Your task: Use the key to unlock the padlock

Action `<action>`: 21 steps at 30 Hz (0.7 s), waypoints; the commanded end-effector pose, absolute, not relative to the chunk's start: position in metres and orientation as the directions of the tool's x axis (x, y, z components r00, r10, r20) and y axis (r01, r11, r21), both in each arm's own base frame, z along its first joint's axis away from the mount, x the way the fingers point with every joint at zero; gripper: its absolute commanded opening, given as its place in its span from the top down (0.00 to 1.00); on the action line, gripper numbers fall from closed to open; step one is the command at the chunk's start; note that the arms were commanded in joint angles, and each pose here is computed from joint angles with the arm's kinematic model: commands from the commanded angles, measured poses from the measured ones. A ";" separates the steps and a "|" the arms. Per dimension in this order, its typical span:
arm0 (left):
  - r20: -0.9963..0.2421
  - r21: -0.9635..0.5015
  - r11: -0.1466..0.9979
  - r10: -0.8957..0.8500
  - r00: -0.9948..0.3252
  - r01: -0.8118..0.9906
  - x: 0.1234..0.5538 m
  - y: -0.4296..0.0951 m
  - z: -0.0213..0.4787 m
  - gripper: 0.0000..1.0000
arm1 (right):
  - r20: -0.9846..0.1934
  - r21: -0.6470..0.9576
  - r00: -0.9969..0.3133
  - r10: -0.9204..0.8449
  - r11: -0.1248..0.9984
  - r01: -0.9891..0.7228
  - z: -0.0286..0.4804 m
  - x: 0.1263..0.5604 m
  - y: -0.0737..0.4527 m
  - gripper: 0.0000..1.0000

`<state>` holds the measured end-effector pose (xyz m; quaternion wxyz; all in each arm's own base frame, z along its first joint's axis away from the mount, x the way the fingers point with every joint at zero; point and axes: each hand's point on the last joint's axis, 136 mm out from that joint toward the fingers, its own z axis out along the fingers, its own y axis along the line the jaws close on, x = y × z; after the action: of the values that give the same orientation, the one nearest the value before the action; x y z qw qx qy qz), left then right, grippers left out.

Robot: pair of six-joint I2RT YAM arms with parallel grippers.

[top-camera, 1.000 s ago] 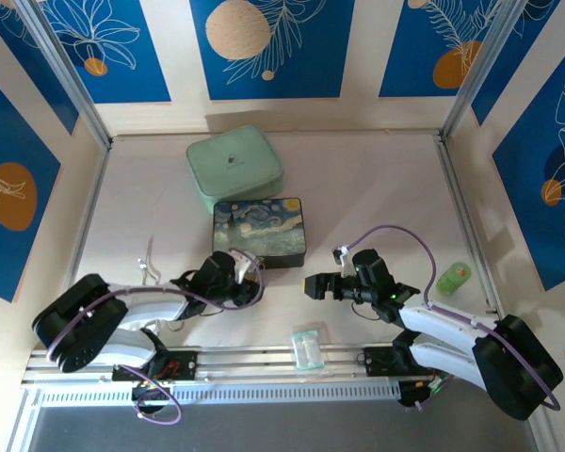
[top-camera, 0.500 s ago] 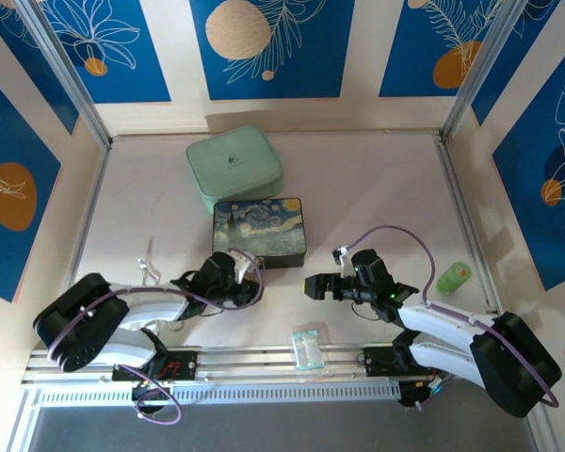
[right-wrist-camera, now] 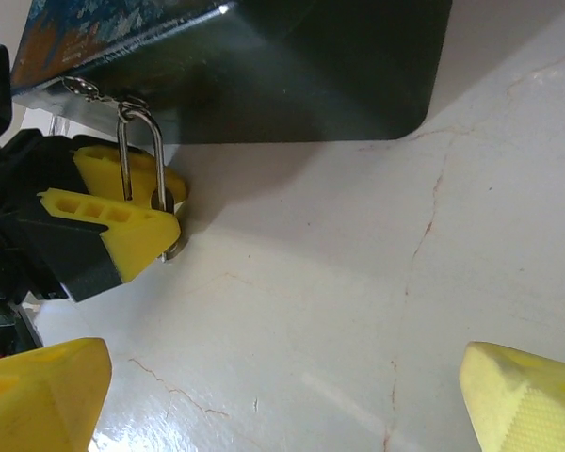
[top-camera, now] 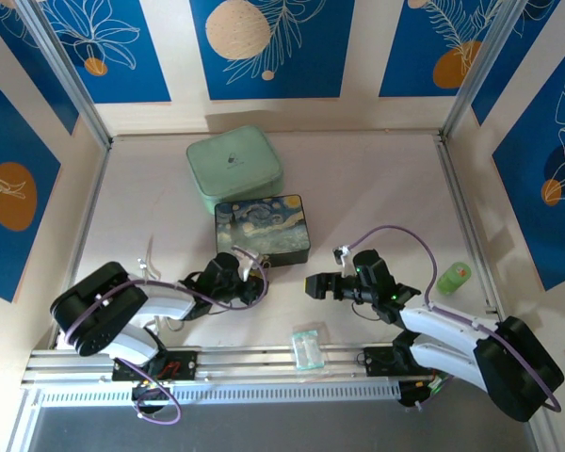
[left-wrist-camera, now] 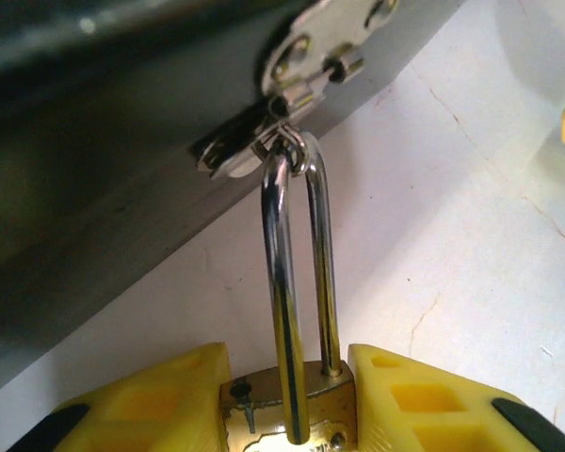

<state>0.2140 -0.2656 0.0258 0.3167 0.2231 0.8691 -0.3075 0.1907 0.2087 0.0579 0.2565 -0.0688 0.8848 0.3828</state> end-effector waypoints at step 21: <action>-0.563 -0.125 0.954 0.159 -0.811 0.273 0.208 -0.197 0.046 0.84 | -0.492 0.645 -0.870 0.045 0.690 -0.329 0.065 0.204 0.287 0.23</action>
<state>0.2027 -0.2319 0.0452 0.2835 0.1528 0.9264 -0.1951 0.1884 0.2852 0.0602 0.2195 -0.1150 0.8860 0.3918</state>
